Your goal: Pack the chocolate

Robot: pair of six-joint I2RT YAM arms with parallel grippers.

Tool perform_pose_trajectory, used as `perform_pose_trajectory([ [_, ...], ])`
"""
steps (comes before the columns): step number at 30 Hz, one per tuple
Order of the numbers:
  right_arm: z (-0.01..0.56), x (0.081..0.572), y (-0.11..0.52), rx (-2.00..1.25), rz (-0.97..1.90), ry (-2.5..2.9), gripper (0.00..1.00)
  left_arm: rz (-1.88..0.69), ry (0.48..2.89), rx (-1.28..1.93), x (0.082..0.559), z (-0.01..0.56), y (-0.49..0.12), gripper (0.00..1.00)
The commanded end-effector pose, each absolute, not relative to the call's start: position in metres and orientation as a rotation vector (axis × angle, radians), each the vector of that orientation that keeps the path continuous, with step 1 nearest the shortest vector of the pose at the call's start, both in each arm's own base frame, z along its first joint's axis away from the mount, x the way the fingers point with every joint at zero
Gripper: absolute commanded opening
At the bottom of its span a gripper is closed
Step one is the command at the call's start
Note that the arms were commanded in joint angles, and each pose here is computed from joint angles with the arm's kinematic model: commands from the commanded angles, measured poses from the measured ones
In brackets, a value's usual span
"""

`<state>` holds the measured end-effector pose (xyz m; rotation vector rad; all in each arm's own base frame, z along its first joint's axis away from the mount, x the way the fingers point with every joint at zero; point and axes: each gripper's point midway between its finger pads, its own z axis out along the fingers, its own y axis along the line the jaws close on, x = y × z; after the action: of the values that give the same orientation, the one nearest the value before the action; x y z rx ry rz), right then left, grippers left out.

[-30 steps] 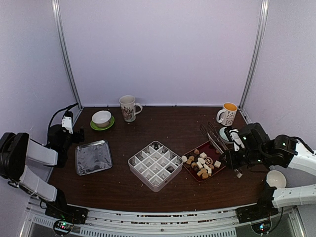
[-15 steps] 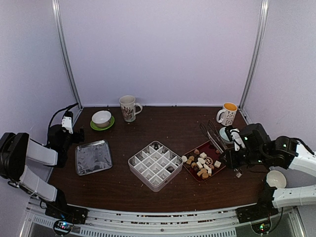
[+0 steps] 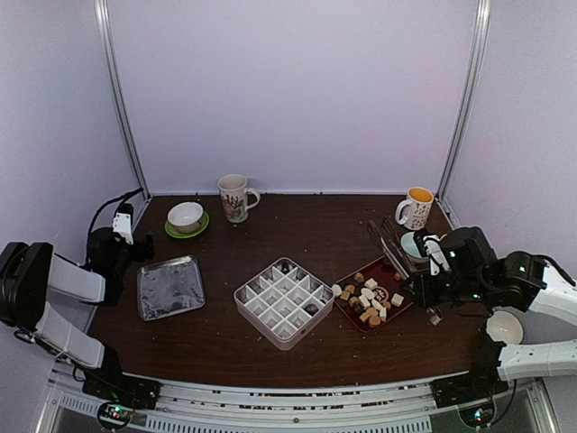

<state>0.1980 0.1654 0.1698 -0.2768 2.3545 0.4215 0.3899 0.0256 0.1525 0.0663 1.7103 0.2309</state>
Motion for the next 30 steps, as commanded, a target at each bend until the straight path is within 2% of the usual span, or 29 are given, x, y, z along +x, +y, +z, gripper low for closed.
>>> perform_pose_trajectory([
  [1,0.173,0.206,0.168,-0.162,0.481,2.307,0.33,0.235,1.658,0.051,0.391,0.165,0.029,0.98],
  [4,0.167,0.205,0.171,-0.139,0.516,2.320,0.33,0.235,1.659,0.051,0.391,0.164,0.029,0.98],
  [9,0.153,0.196,0.156,-0.143,0.377,2.458,0.33,0.235,1.658,0.050,0.391,0.165,0.029,0.98],
  [19,0.124,0.177,0.137,-0.034,0.312,2.589,0.34,0.235,1.658,0.051,0.391,0.165,0.029,0.98],
  [30,0.121,0.131,0.127,-0.072,0.327,2.829,0.36,0.235,1.658,0.051,0.391,0.165,0.029,0.98],
])
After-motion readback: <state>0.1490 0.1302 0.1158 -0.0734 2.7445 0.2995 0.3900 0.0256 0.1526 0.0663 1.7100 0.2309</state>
